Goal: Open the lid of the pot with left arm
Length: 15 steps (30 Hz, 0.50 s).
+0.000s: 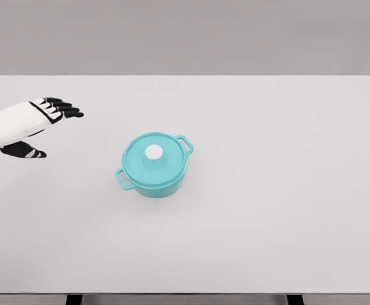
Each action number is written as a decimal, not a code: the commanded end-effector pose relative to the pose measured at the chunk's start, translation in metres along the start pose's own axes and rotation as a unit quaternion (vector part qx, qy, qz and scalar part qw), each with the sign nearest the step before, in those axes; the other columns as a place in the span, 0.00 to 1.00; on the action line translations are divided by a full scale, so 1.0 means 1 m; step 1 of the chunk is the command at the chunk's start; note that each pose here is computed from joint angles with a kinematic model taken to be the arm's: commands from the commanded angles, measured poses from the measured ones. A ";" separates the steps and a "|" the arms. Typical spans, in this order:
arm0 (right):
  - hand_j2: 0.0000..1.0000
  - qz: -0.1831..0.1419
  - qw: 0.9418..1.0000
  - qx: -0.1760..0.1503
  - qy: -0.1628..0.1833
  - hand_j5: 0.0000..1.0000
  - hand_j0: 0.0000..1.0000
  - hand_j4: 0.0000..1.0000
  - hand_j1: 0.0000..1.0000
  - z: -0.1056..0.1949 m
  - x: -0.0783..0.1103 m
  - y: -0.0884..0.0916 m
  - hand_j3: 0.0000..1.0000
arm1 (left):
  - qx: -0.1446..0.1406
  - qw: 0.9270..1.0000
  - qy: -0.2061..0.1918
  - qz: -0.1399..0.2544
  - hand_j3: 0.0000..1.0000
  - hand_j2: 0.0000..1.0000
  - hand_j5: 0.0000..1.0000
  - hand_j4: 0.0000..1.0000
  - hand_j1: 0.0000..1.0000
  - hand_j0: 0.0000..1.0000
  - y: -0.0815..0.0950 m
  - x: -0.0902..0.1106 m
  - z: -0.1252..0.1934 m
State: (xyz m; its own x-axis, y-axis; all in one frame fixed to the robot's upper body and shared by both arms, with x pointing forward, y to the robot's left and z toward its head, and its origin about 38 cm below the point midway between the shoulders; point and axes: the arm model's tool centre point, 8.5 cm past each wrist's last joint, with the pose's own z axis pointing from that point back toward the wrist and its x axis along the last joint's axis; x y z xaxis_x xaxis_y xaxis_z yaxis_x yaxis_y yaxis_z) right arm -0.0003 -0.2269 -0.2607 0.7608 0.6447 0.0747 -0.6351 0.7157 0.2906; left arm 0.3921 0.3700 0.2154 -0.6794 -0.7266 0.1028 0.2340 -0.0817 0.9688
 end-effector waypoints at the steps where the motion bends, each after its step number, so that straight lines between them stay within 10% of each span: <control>1: 1.00 0.000 1.000 0.000 0.000 1.00 1.00 1.00 1.00 0.000 0.000 0.000 1.00 | 0.001 1.000 -0.002 0.003 1.00 1.00 1.00 1.00 1.00 1.00 -0.002 0.002 -0.003; 7: 1.00 -0.002 1.000 0.003 0.003 1.00 1.00 1.00 1.00 -0.001 -0.004 0.003 1.00 | -0.018 1.000 0.001 -0.010 1.00 1.00 1.00 1.00 1.00 1.00 -0.004 0.002 -0.006; 13: 1.00 -0.002 1.000 0.003 0.003 1.00 1.00 1.00 1.00 -0.001 -0.004 0.003 1.00 | -0.071 0.992 -0.088 -0.047 1.00 1.00 1.00 1.00 1.00 1.00 0.011 0.045 -0.072; 15: 1.00 -0.002 1.000 0.003 0.003 1.00 1.00 1.00 1.00 -0.001 -0.004 0.003 1.00 | -0.063 0.988 -0.106 -0.092 1.00 1.00 1.00 1.00 1.00 1.00 0.048 0.053 -0.084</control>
State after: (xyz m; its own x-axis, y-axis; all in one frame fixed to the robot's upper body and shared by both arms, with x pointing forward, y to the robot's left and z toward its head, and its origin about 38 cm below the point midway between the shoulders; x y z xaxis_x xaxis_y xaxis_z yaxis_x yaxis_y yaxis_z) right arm -0.0054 -0.2270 -0.2607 0.7619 0.6441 0.0681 -0.6320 0.7164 0.2955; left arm 0.4368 0.2874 0.2901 -0.8133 -0.5748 -0.0903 0.0738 -0.2558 0.9639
